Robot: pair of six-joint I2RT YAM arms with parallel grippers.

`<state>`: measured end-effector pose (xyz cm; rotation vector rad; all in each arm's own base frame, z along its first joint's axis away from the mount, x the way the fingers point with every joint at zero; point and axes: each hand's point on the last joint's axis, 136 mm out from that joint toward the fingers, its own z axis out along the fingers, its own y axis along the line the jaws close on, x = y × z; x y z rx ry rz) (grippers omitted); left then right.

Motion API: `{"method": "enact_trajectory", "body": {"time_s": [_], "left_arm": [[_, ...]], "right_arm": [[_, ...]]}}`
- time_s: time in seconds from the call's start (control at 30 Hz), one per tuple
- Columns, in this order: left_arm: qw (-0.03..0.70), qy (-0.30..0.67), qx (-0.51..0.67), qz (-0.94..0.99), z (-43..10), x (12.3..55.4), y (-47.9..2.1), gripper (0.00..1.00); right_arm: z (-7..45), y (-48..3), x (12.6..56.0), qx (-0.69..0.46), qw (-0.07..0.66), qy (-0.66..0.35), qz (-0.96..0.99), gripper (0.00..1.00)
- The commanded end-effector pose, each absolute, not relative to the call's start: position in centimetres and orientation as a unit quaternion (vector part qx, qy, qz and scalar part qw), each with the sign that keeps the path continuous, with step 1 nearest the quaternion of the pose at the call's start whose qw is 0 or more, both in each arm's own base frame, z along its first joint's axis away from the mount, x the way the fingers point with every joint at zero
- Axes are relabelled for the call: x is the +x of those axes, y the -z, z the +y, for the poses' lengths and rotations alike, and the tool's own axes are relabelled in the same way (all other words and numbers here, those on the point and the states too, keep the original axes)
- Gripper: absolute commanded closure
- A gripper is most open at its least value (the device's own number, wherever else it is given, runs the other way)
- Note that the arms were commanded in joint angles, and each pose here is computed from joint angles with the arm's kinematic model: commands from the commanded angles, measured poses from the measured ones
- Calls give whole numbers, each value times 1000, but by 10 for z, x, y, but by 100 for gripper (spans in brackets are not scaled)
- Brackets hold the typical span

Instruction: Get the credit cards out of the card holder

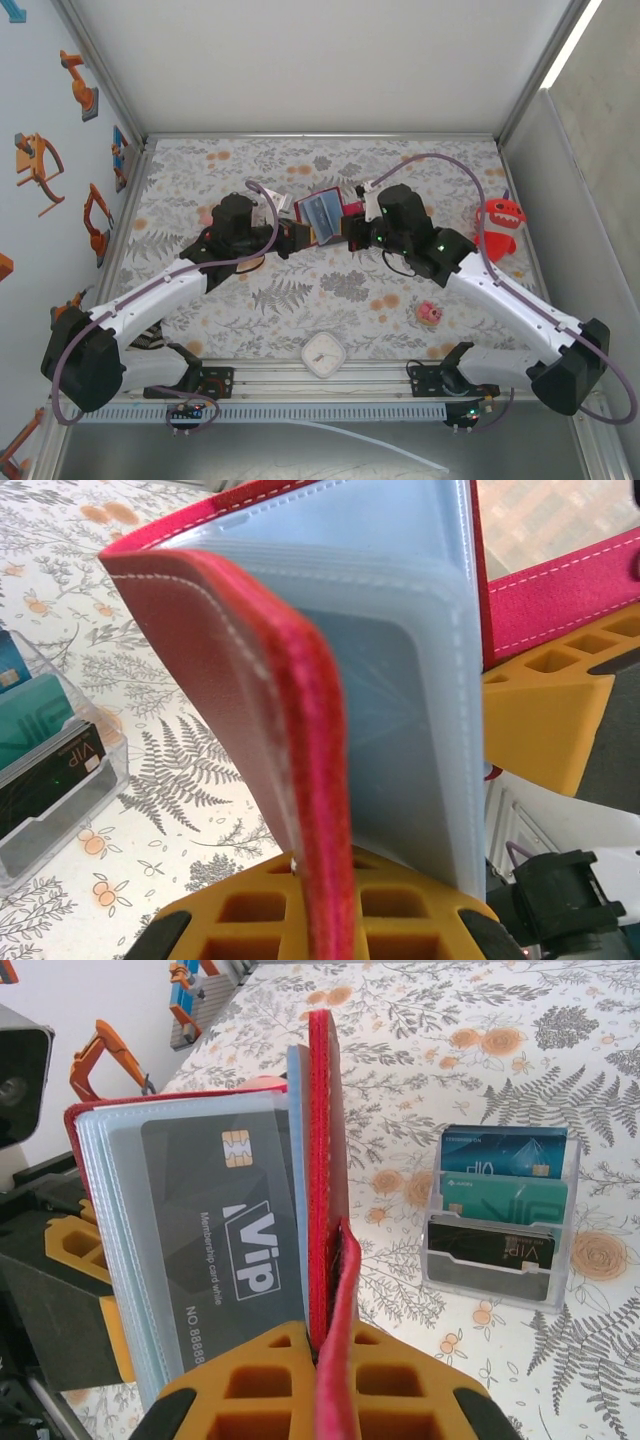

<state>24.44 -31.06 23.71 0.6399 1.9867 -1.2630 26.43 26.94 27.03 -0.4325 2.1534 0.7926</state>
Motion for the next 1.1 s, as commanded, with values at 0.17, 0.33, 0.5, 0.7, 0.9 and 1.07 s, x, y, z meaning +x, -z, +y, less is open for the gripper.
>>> {"method": "enact_trajectory", "body": {"time_s": [0.17,0.33,0.5,0.7,0.9,1.07], "left_arm": [[347,521,269,732,-316,230,-258,60],[350,523,269,729,-314,228,-258,29],[350,527,274,725,-313,224,-261,21],[356,527,269,723,-313,227,-264,26],[355,523,244,735,-311,241,-257,44],[358,529,220,737,-306,252,-254,61]], "right_arm": [[269,-293,261,-163,412,-375,815,100],[260,-290,265,-150,418,-353,824,100],[259,-291,265,-148,419,-352,824,100],[268,-294,262,-157,410,-375,816,100],[280,-307,252,-170,389,-437,793,100],[283,-315,246,-176,376,-476,775,100]]}}
